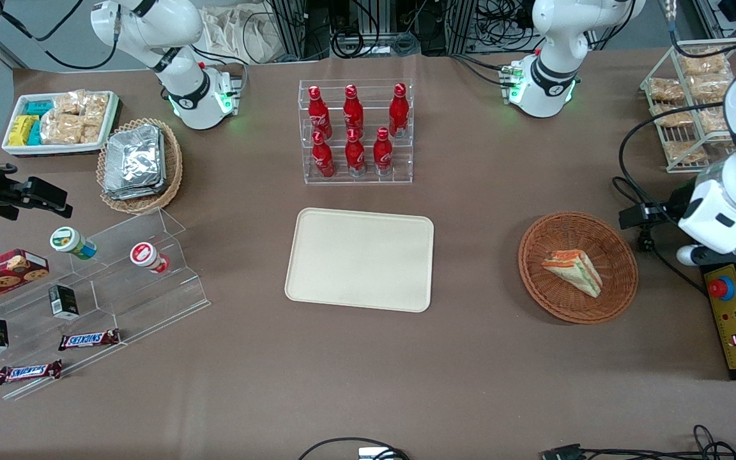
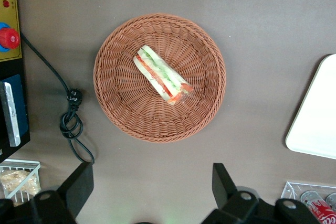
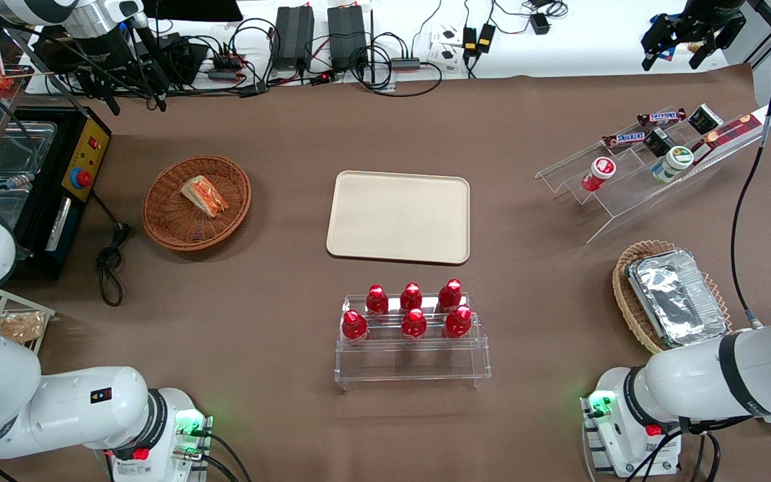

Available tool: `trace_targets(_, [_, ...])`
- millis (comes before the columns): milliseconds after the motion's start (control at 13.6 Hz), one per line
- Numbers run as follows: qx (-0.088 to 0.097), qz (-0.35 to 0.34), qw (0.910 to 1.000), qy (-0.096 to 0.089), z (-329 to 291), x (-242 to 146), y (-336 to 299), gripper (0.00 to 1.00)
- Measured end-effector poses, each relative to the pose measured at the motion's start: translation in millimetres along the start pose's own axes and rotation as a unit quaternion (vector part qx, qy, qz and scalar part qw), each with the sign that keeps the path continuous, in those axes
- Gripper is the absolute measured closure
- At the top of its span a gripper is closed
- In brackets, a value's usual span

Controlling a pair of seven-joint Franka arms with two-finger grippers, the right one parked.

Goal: Place sandwich from basket to tray
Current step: 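Move the left gripper down over the sandwich in the wicker basket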

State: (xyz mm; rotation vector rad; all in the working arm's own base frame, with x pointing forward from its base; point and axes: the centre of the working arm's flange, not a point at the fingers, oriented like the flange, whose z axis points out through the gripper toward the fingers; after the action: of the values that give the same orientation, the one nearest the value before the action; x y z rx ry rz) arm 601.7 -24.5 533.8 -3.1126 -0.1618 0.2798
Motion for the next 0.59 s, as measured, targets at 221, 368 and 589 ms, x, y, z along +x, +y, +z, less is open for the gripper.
trace_targets(221, [-0.001,0.0,1.0,-0.004,2.1,4.6,-0.8,0.0])
trace_targets(368, [0.003,0.001,1.0,-0.008,6.8,7.0,-1.0,0.0])
trace_targets(589, [0.013,-0.023,0.999,-0.037,55.4,28.7,1.3,0.0])
